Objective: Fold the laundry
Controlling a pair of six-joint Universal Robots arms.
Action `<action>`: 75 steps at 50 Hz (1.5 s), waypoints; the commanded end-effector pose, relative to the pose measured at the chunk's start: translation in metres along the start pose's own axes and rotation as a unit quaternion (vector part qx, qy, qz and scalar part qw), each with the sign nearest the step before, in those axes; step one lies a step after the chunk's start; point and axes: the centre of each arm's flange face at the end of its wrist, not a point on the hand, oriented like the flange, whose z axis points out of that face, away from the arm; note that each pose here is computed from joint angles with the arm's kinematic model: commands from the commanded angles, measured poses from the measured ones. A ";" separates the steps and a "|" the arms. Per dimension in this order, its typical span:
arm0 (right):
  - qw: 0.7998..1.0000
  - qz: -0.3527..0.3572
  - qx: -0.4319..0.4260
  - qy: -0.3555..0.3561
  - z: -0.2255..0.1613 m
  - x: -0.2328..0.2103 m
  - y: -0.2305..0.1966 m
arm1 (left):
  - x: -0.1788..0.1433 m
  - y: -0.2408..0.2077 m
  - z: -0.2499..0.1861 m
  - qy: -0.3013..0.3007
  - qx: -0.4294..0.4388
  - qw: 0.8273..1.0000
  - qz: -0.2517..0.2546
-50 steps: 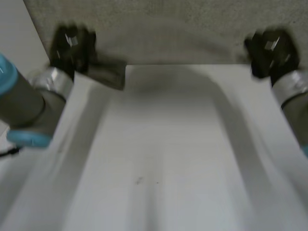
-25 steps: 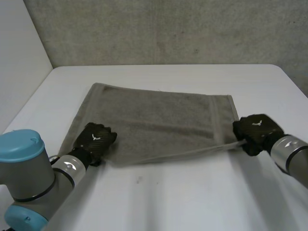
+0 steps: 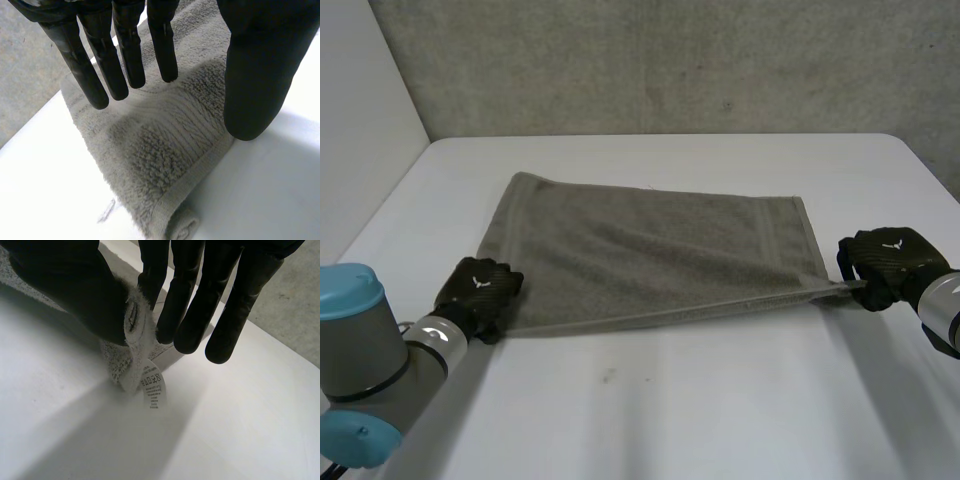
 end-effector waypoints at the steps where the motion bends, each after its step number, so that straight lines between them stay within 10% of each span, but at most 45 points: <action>1: 1.000 0.001 -0.002 0.000 0.001 0.000 0.002 | -0.011 0.006 -0.001 -0.013 -0.013 1.000 -0.008; 34: 1.000 0.003 -0.013 -0.011 0.003 -0.006 0.008 | -0.034 0.013 0.013 -0.047 -0.002 0.999 -0.010; 51: 0.993 -0.116 -0.003 0.002 -0.046 0.005 -0.052 | -0.072 -0.078 -0.050 -0.110 0.094 0.989 0.028; 61: 0.946 -0.264 -0.143 -0.120 -0.088 -0.014 -0.044 | -0.048 -0.076 -0.111 0.030 -0.096 0.991 0.088; 75: 0.957 -0.229 -0.158 -0.083 -0.034 -0.003 -0.025 | -0.050 -0.056 -0.040 0.011 -0.054 0.988 0.142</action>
